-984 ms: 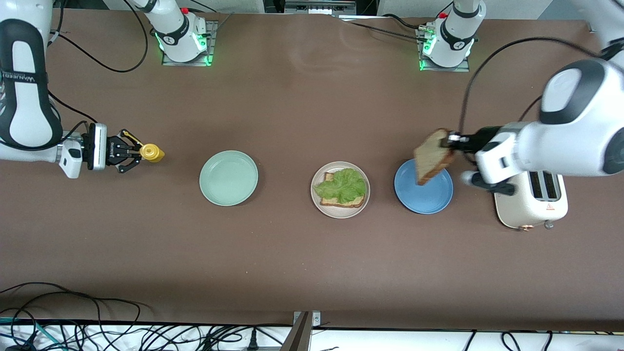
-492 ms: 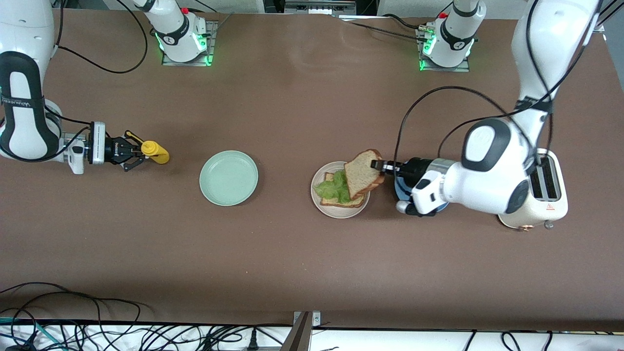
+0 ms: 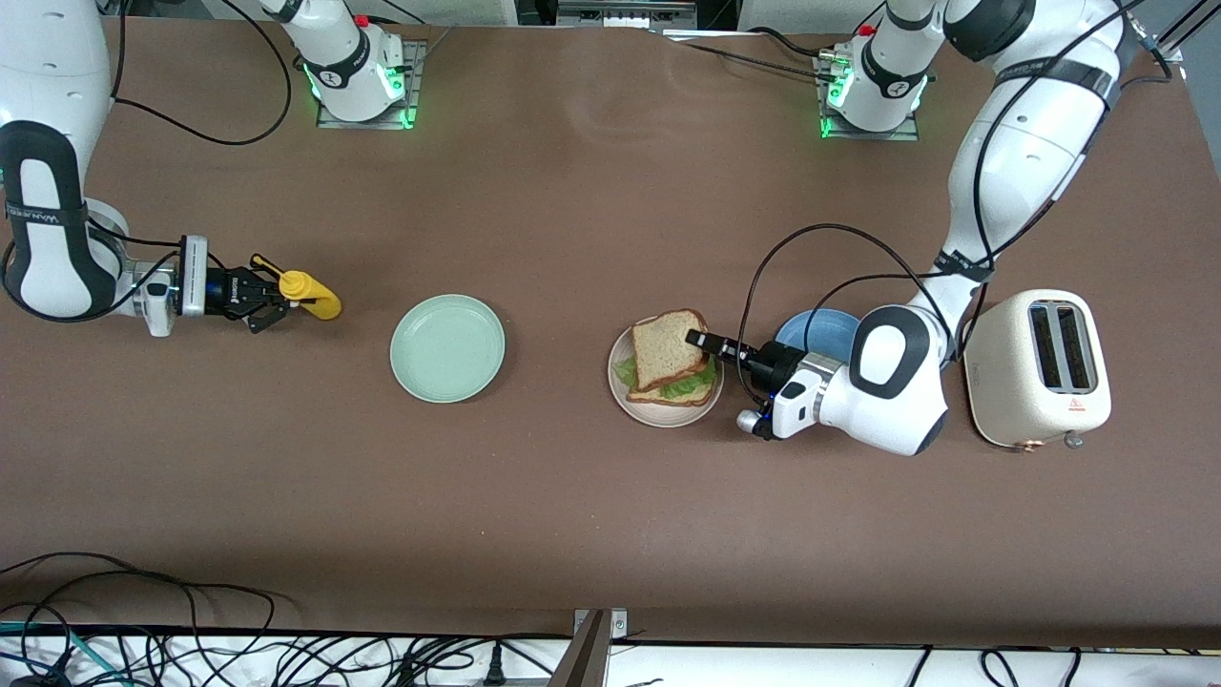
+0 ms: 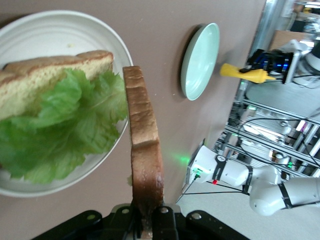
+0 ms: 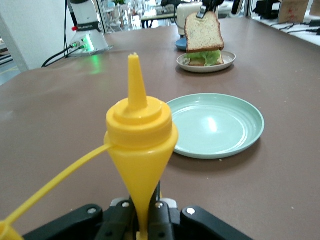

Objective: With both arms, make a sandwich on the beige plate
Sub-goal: 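Lay the bread slice on the lettuce with the left gripper, then release the bread and withdraw the left gripper while the right gripper drops the bottle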

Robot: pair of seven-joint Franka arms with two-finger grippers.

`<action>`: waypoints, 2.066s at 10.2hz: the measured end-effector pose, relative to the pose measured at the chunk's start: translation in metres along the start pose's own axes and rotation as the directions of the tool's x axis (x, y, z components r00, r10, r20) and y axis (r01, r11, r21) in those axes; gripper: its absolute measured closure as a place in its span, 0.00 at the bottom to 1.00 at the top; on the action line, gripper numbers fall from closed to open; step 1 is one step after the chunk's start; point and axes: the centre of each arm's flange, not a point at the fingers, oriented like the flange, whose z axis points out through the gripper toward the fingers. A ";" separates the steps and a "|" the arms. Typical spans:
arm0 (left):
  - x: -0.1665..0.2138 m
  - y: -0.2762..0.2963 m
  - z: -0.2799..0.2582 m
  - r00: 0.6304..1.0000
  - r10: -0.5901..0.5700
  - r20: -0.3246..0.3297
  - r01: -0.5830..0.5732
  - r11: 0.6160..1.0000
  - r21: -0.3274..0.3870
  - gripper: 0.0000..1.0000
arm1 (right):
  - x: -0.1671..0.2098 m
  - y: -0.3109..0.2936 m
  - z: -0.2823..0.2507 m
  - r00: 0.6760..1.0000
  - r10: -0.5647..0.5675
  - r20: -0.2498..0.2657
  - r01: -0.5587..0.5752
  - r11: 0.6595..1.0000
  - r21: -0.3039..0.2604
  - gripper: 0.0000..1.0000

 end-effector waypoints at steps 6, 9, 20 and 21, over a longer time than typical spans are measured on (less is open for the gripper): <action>0.009 -0.060 -0.002 0.985 0.152 -0.080 -0.160 0.980 -0.116 0.67 | -0.022 -0.001 0.003 1.000 0.007 -0.026 -0.007 1.000 -0.004 0.93; 0.010 -0.059 -0.005 0.983 0.162 -0.088 -0.172 0.978 -0.115 0.23 | -0.022 0.001 0.003 1.000 0.008 -0.029 -0.008 1.000 0.001 0.62; -0.064 0.027 -0.128 0.993 -0.012 0.119 -0.023 0.957 0.288 0.00 | -0.014 0.022 -0.112 0.992 0.069 0.105 -0.073 0.997 0.033 0.15; -0.079 0.053 -0.142 0.992 -0.064 0.107 0.016 0.917 0.399 0.00 | 0.013 0.040 -0.129 0.981 0.112 0.157 -0.121 0.991 0.050 0.15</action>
